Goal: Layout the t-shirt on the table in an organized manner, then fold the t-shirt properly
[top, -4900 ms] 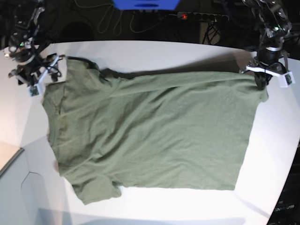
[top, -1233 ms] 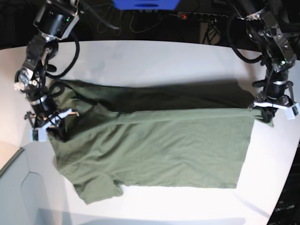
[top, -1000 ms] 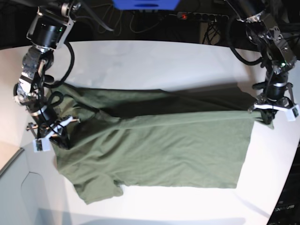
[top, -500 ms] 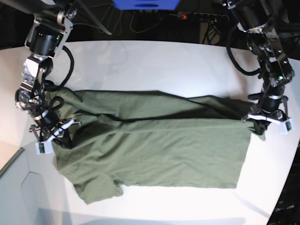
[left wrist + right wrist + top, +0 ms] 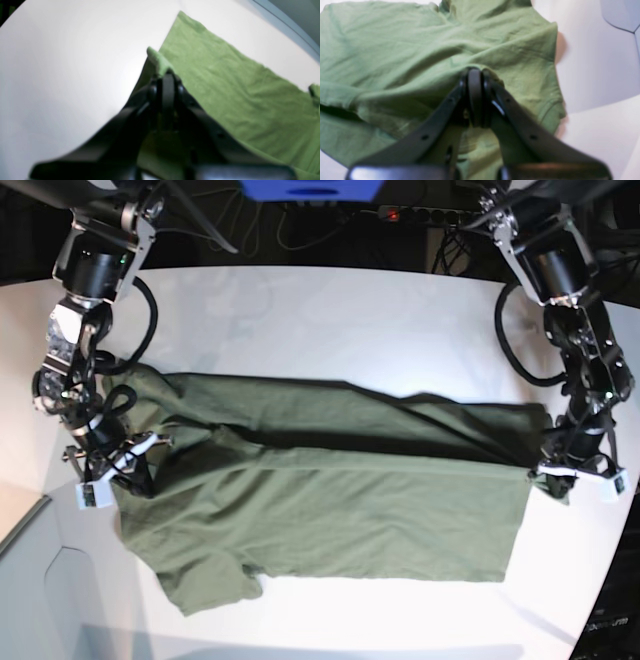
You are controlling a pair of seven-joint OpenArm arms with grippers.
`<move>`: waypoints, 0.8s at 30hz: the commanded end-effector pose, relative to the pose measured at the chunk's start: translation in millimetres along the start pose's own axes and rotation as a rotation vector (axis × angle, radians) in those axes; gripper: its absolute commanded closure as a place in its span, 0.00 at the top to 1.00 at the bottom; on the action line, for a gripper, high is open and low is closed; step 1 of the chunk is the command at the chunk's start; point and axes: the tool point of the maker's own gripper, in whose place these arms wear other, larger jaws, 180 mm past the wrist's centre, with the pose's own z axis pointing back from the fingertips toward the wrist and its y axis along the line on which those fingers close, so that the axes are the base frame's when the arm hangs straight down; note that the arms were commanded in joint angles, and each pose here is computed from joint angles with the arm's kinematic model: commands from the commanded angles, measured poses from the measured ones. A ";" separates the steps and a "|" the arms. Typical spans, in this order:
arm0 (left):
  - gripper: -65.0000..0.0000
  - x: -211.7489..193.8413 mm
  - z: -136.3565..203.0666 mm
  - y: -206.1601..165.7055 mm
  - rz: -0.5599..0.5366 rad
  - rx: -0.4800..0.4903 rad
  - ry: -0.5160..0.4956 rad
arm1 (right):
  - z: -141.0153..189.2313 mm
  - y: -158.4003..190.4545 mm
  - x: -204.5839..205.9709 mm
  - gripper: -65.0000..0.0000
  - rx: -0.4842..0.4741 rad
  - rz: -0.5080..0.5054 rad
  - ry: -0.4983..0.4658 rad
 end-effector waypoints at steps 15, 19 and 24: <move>0.79 -7.4 3.1 8.4 0.007 0.011 0.002 | 18.9 -40.6 -2.3 0.60 -0.126 0.043 0.014; 0.79 -25.5 11.6 23.1 0.000 0.038 0.039 | 37.8 -44.6 -14.1 0.61 -0.150 0.070 0.031; 0.79 -44.4 16.6 31.9 0.001 0.052 0.079 | 60.8 -37.8 -29.8 0.61 -0.162 0.103 0.054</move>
